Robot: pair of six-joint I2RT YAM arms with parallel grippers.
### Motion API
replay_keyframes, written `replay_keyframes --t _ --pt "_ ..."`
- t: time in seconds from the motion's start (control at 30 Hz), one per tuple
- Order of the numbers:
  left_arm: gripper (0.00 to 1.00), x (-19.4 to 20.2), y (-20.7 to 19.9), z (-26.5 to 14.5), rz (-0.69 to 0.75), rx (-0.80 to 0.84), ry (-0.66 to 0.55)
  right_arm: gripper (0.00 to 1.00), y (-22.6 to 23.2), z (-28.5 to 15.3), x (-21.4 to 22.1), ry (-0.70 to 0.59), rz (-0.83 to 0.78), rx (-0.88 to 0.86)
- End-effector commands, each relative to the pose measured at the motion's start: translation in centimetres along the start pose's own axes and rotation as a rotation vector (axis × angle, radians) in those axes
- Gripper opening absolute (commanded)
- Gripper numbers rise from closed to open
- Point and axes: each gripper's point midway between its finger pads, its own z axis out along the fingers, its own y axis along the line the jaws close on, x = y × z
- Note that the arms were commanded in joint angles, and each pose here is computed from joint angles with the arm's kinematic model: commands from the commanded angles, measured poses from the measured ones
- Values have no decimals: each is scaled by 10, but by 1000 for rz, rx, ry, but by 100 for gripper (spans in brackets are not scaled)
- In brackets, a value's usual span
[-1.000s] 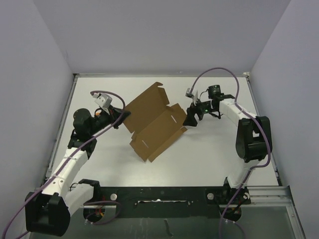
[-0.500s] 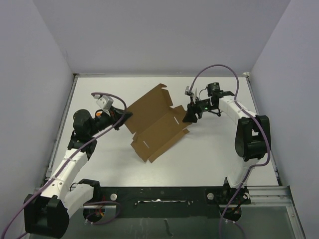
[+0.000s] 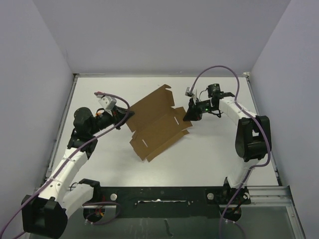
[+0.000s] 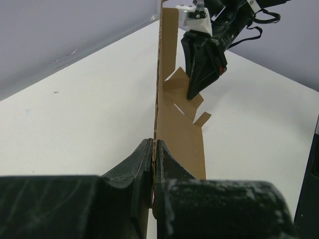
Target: Fold the paper box
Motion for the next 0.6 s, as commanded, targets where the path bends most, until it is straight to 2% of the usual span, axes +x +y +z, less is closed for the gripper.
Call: replay_keyframes --t 0.0,0.23,0.33,0.57 --pt "0 -51 -23 7 127 68 -78 0 8 -11 -29 -96 -100 32" --pt "0 -48 -50 10 102 166 -62 0 5 -13 -25 -198 -215 144" --pt "0 -38 -59 11 102 205 -26 0 12 -5 -11 -228 -260 166" --pt "0 -17 -66 11 169 229 41 0 13 12 9 -189 -333 193"
